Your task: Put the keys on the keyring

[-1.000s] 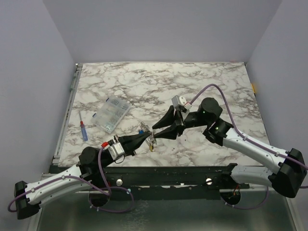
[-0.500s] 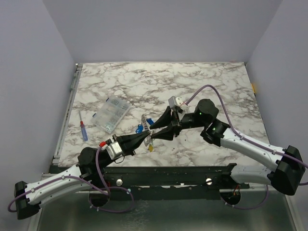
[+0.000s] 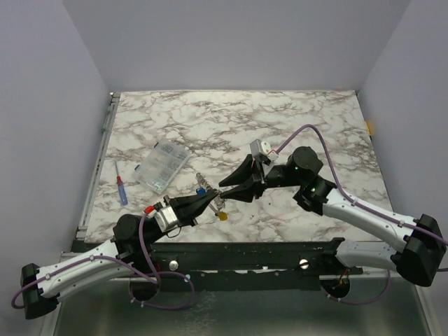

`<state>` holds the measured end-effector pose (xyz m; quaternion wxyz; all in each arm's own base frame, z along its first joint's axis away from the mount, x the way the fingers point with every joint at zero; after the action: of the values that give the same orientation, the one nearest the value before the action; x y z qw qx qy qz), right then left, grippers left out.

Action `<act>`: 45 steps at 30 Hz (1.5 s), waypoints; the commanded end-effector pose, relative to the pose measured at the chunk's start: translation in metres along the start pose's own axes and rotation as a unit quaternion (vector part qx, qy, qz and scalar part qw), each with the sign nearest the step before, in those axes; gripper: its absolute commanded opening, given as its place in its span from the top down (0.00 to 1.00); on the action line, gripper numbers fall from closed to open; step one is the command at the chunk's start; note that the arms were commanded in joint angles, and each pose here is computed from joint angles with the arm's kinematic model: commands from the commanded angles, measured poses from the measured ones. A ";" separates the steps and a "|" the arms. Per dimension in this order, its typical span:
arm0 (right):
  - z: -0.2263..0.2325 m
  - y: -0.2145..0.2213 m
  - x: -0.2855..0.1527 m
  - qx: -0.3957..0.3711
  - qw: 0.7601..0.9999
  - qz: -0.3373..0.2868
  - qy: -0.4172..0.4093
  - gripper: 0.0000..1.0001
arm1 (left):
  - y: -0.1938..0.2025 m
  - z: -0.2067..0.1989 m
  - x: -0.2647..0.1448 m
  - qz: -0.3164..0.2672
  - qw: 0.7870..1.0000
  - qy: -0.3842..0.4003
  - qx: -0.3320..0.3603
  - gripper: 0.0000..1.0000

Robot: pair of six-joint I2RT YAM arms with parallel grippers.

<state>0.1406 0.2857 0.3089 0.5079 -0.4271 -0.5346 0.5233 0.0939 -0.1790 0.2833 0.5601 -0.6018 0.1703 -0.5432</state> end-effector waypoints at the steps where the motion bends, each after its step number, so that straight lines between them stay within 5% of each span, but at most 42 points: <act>1: -0.002 0.004 0.004 0.000 1.000 -0.007 0.002 0.61 | -0.016 0.001 0.003 -0.038 0.999 0.002 -0.006 1.00; 20: -0.006 0.009 0.007 0.001 1.000 -0.003 -0.004 0.74 | -0.026 0.003 -0.006 -0.124 0.989 -0.037 -0.066 1.00; 45: 0.018 -0.025 -0.001 -0.028 0.998 -0.030 -0.051 0.55 | -0.008 -0.006 -0.002 -0.100 0.993 -0.010 -0.068 1.00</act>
<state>0.1339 0.2830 0.3201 0.5030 -0.4092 -0.5574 0.5185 0.0883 -0.1765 0.2835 0.4720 -0.6651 0.1438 -0.5606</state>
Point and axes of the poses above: each gripper's point midway between its finger pads, its own x axis out along the fingers, its own z axis along the line the jaws close on, y = z × x, the point moved 7 cm from there along -x, back along the fingers, and after that the axes turned 1 degree about x, right-handed, at the moved point
